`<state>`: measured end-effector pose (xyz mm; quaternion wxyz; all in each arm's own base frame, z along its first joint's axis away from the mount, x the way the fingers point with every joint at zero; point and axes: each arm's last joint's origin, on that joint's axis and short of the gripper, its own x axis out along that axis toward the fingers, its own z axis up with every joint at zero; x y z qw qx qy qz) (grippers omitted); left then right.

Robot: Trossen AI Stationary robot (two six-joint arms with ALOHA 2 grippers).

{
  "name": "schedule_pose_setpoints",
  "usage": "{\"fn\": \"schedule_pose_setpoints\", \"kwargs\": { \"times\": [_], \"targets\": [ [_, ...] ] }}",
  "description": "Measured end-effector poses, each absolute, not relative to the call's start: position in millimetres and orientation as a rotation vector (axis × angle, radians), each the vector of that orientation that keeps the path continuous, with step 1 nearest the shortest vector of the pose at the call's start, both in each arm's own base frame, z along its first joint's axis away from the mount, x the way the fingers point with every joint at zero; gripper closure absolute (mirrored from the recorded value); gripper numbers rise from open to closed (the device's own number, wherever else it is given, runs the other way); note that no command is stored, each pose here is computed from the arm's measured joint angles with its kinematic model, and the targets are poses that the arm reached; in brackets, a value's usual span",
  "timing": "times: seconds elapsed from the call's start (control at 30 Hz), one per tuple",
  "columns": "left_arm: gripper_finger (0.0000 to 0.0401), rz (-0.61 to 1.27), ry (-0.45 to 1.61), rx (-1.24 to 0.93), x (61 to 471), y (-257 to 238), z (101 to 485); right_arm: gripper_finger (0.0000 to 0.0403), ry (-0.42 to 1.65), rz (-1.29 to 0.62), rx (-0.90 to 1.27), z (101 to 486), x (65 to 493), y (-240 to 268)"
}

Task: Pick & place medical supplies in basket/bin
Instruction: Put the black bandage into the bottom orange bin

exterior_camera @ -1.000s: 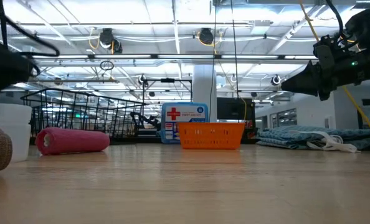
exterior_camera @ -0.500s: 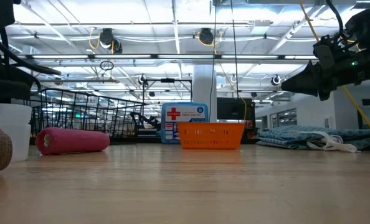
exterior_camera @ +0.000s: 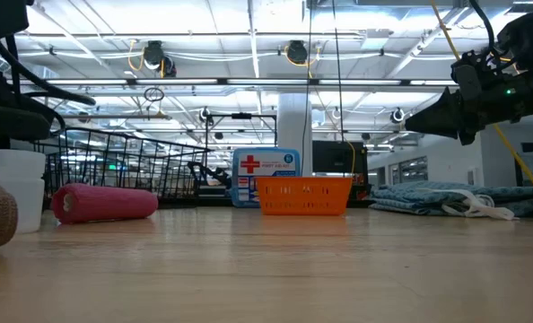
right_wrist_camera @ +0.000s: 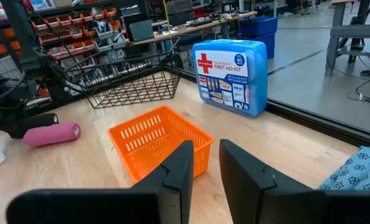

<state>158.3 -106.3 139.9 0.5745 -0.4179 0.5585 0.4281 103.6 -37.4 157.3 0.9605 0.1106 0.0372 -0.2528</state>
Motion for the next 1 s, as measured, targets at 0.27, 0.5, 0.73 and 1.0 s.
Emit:
{"fn": "schedule_pose_setpoints", "kwargs": {
  "times": [0.27, 0.5, 0.73, 1.0],
  "targets": [
    [0.0272, 0.916, 1.179, -1.036, 155, -101, 161, 0.0332, 0.075, -0.512, 0.224, 157, 104, -37],
    [0.0272, 0.837, 1.037, -1.041, 152, -95, 177, 0.0332, 0.075, -0.513, 0.224, 157, 104, -37],
    [0.0272, 0.627, 0.795, -0.967, 166, -94, 195, 0.0332, 0.076, -0.513, 0.224, 157, 104, -37],
    [0.0272, 0.348, 0.473, -0.657, 202, -84, 225, 0.0332, 0.075, -0.512, 0.224, 157, 104, -37]
  ]
}}
